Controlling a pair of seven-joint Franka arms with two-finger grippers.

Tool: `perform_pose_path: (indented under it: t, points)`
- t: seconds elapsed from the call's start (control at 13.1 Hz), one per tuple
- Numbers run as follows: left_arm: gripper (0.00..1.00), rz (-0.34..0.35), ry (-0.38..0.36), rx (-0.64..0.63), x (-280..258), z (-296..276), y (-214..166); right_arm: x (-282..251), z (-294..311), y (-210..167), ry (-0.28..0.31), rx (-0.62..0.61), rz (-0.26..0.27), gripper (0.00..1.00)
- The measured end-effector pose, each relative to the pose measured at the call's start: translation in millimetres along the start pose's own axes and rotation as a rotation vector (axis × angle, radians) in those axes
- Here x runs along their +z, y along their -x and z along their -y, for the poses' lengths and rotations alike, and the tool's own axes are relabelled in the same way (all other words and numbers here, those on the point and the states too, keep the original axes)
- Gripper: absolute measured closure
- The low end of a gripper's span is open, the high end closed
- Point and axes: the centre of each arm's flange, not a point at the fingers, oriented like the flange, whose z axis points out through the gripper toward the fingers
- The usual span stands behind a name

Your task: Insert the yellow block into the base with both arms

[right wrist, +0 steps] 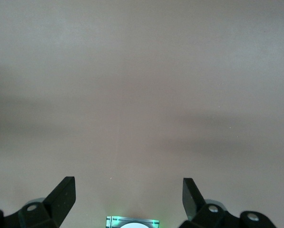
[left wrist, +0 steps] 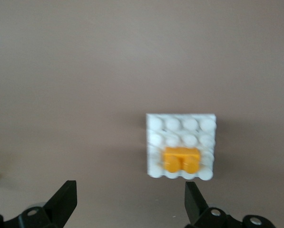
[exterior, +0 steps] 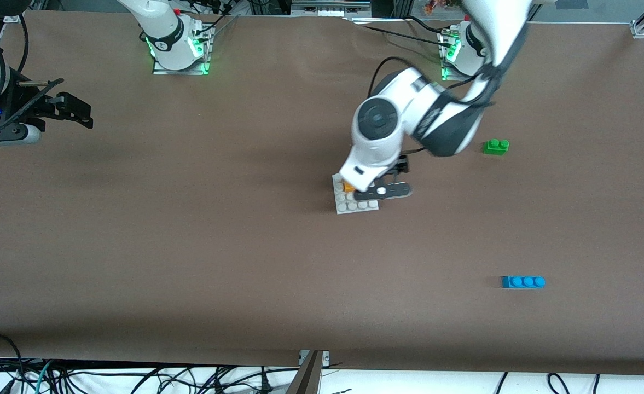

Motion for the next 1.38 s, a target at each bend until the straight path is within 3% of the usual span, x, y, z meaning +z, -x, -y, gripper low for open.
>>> perform_pose_path:
  t: [0.38,0.69,0.92,1.07,1.38]
  points:
    - [0.0,0.112,0.014,-0.009,-120,125,-19,0,0,0,0.0,0.001,0.0,0.0]
    - [0.0,0.099,0.086,0.078,-167,221,-39,0,-1,0,0.0,0.001,0.0,0.0]
    - [0.0,0.062,0.169,0.107,-157,308,-53,0,-1,0,0.0,0.001,0.0,0.0]
    - [0.0,0.006,0.18,0.103,-135,325,-49,0,-1,0,0.0,0.001,0.0,0.0]
    - [0.0,-0.014,0.157,0.151,-132,298,-20,0,-1,0,0.0,0.001,0.0,0.0]
